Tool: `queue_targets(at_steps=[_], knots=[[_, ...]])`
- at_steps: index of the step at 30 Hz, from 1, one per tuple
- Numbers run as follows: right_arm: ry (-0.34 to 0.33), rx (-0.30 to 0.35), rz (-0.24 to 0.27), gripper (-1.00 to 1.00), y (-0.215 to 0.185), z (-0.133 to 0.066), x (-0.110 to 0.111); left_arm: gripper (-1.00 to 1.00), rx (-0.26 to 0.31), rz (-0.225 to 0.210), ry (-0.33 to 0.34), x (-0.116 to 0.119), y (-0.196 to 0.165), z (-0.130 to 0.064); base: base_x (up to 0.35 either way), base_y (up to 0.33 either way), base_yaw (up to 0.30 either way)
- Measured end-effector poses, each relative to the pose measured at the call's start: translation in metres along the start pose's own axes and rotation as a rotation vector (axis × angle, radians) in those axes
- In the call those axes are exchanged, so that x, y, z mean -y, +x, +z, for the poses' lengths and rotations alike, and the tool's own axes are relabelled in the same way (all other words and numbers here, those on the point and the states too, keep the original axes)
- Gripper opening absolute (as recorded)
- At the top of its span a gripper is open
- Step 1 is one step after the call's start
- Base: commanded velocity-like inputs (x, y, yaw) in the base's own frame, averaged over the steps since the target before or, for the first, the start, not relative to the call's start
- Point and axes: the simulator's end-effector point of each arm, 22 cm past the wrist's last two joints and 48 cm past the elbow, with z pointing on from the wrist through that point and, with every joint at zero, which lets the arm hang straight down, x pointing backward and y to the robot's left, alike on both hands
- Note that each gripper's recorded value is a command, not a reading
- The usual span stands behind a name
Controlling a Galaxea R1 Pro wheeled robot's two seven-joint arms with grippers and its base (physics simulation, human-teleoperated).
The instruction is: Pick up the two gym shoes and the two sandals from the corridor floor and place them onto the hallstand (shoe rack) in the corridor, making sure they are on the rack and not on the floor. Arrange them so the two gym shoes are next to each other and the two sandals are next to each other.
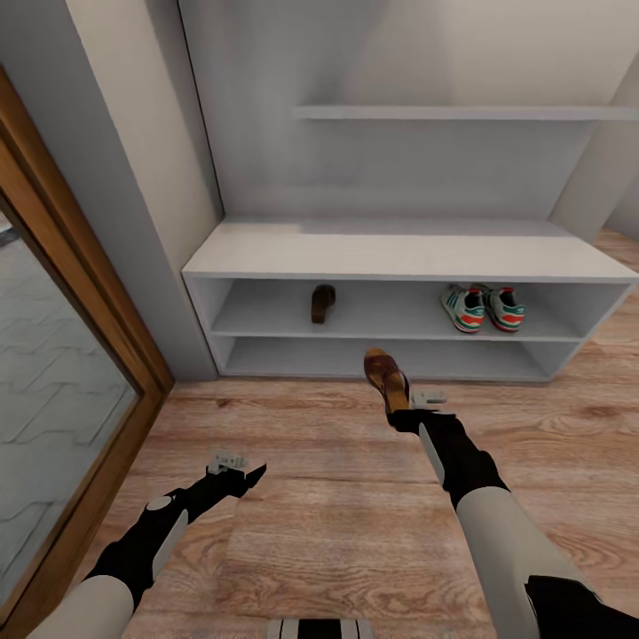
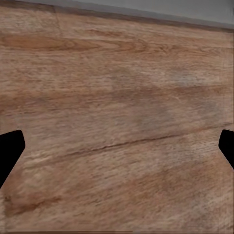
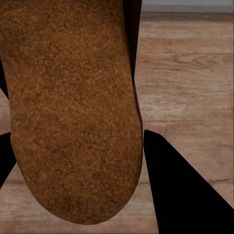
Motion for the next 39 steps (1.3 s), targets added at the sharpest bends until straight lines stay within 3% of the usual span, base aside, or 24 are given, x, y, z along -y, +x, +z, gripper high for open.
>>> queue_targets(at_steps=[7, 21, 39], knots=[[0.0, -0.029, -0.001, -1.0, 0.016, 0.012, 0.0, 1.0, -0.025, -0.013, -0.002, -0.004, 0.016, 0.005, 0.0, 0.0, 0.0], [0.0, -0.028, -0.001, -1.0, 0.016, 0.012, 0.0, 1.0, -0.023, -0.014, 0.021, 0.002, 0.016, 0.005, 0.001, 0.0, 0.0], [0.0, -0.028, -0.001, -1.0, 0.016, 0.012, 0.0, 1.0, -0.024, -0.013, 0.023, 0.003, 0.017, 0.006, 0.191, 0.073, 0.0]])
